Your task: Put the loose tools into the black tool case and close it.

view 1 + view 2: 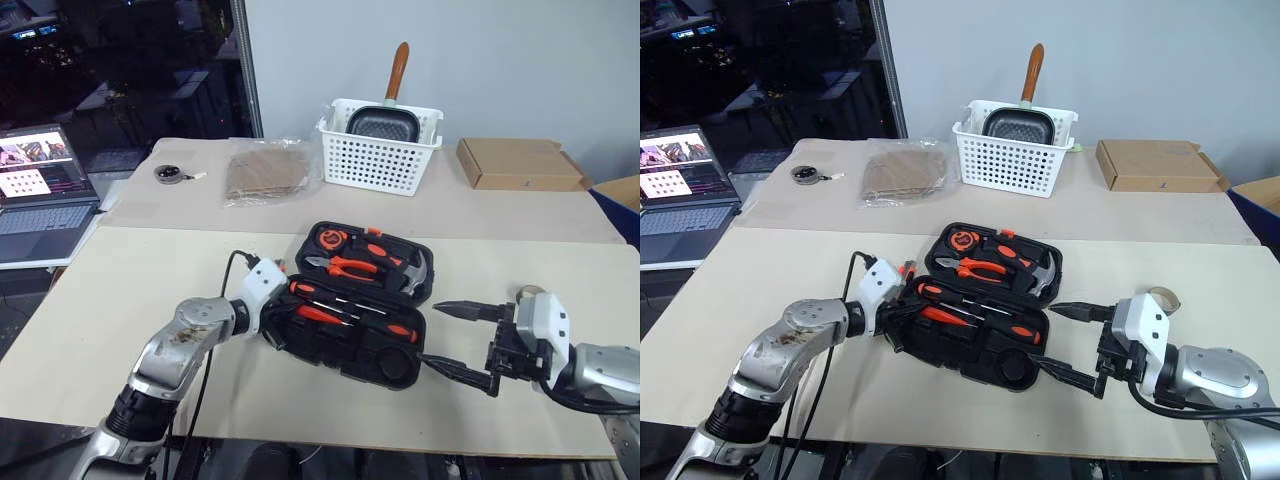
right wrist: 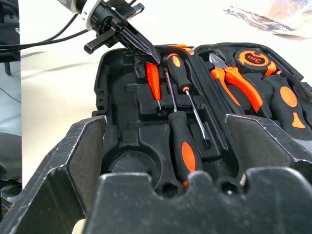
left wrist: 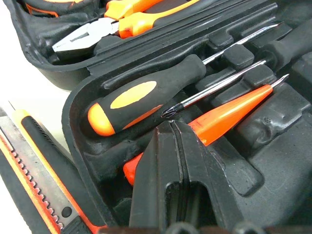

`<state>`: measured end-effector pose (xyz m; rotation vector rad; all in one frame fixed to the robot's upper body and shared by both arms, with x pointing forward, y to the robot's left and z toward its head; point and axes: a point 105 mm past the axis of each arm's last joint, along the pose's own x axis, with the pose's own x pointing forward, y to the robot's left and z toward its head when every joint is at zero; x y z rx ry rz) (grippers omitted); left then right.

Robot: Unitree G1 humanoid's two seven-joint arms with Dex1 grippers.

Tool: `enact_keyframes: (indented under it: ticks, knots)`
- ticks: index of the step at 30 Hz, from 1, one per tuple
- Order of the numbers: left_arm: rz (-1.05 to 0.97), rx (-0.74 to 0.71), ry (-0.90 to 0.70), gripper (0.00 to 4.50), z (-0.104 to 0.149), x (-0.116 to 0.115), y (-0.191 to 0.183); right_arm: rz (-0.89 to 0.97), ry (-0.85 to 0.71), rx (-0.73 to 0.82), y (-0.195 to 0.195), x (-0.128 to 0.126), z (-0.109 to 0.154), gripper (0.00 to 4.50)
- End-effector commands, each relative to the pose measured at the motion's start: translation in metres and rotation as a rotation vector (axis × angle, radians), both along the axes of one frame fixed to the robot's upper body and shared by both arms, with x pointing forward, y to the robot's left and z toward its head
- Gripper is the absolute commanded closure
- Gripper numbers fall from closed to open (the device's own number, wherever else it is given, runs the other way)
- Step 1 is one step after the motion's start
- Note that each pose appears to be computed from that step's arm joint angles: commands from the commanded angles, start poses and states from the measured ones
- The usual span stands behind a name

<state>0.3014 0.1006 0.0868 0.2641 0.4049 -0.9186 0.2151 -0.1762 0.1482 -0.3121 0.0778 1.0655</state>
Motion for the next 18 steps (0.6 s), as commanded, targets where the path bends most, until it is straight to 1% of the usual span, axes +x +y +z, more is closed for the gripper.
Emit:
enact_keyframes:
  ticks: [1, 5, 8, 10, 18]
  knots:
    - [-0.040, -0.067, 0.030, 4.47, -0.004, -0.011, -0.006, 0.018, -0.041, 0.008, 0.002, -0.003, 0.008, 0.00]
    - [-0.066, -0.175, -0.102, 4.47, 0.027, -0.009, -0.012, 0.017, -0.040, 0.010, 0.003, -0.004, 0.007, 0.00]
    - [-0.085, -0.236, -0.148, 4.47, 0.043, -0.008, -0.017, 0.018, -0.041, 0.011, 0.003, -0.004, 0.007, 0.00]
    - [-0.105, -0.236, -0.133, 4.47, 0.043, -0.009, -0.019, 0.019, -0.041, 0.010, 0.003, -0.004, 0.007, 0.00]
    - [-0.179, -0.161, -0.045, 4.47, 0.025, -0.018, -0.016, 0.018, -0.037, 0.007, 0.000, -0.006, 0.005, 0.00]
